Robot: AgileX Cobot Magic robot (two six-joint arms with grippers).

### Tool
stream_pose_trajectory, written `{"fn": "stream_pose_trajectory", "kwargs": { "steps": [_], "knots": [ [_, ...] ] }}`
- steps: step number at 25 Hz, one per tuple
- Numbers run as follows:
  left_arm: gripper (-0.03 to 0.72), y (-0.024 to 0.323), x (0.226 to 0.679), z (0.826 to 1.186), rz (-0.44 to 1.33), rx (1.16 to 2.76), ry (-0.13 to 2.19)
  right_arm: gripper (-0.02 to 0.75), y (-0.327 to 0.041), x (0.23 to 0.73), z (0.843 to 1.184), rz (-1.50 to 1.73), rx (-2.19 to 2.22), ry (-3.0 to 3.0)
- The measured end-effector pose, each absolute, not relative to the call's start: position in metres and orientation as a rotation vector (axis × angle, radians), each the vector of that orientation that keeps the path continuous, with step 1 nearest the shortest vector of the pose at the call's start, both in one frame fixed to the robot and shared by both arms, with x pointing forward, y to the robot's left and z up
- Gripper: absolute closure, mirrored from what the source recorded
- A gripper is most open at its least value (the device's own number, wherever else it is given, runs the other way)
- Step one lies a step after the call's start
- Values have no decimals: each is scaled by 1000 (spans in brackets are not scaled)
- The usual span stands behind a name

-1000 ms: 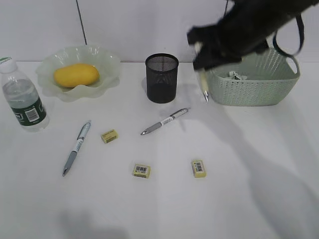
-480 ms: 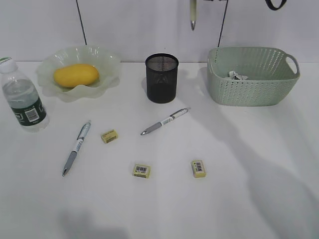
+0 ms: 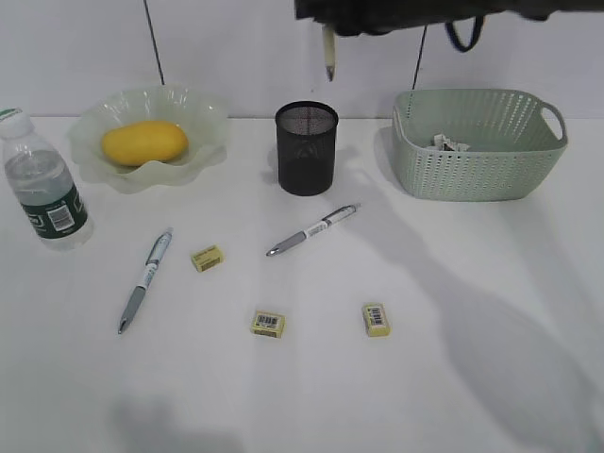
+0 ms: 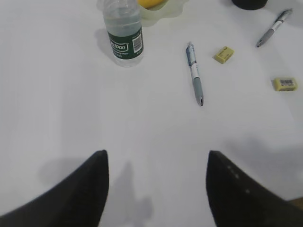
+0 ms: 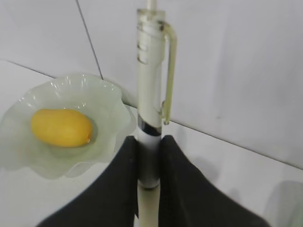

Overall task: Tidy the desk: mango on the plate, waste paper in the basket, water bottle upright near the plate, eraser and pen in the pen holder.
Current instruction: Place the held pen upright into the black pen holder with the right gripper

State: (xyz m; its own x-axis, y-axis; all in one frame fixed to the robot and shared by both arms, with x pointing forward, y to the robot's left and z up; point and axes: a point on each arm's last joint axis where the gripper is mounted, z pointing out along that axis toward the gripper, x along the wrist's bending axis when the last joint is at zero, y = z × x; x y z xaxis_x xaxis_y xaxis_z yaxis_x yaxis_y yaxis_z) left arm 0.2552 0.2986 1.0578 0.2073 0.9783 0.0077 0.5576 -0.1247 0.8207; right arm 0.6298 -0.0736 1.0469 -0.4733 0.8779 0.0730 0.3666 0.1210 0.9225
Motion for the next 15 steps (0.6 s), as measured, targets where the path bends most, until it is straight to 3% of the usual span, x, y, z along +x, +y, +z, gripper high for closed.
{"fn": "stream_pose_trajectory", "kwargs": {
  "steps": [15],
  "knots": [
    [197,299,255,1058,759,1780,1436,622,-58,657,962,1273,1166,1874]
  ]
}}
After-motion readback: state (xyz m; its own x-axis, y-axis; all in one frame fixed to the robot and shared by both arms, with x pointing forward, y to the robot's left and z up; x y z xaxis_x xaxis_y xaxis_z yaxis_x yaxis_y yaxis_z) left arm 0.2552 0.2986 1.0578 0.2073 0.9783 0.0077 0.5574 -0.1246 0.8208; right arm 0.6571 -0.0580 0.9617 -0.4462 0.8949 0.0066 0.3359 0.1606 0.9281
